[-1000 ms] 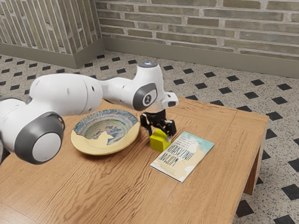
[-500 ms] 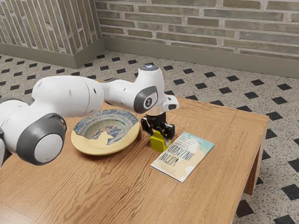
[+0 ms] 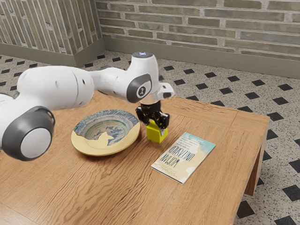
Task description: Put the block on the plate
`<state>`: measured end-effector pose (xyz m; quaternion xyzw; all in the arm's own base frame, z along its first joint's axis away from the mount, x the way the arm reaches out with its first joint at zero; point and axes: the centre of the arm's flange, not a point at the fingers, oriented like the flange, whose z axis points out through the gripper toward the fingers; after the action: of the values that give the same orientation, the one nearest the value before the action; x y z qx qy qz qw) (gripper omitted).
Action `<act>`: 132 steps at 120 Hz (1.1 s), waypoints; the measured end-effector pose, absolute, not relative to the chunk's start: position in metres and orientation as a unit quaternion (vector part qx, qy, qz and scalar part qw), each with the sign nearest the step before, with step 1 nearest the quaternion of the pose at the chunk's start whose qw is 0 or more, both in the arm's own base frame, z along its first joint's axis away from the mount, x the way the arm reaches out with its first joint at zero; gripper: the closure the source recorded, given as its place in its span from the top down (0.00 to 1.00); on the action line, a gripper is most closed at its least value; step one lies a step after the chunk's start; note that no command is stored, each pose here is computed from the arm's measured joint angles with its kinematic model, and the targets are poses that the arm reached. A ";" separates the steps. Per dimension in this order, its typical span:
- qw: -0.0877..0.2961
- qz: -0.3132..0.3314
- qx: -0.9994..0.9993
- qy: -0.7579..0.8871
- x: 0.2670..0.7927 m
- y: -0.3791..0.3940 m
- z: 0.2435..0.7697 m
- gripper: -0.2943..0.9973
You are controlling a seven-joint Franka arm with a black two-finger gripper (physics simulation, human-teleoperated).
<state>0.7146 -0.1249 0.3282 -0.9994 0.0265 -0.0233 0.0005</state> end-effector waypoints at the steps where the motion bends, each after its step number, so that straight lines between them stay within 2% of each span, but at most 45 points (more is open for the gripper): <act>1: 0.001 -0.025 -0.999 0.026 0.714 -0.123 0.332 0.49; 11: 0.010 -0.034 -0.999 0.007 0.704 -0.088 0.372 0.49; 20: 0.015 -0.023 -0.999 -0.023 0.685 -0.042 0.387 0.50; 40: 0.021 0.004 -0.996 -0.084 0.663 0.046 0.381 0.50; 57: 0.023 0.017 -0.994 -0.103 0.681 0.087 0.347 0.50; 76: 0.018 0.009 -0.995 -0.099 0.684 0.089 0.356 0.63; 91: 0.013 -0.003 -0.995 -0.095 0.679 0.088 0.376 0.69; 117: 0.006 -0.059 -0.997 -0.045 0.644 0.020 0.496 0.74; 132: 0.012 -0.063 -0.997 -0.035 0.602 0.010 0.537 0.76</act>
<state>0.6020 0.0102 0.5369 -0.9973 -0.0348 -0.0627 0.0123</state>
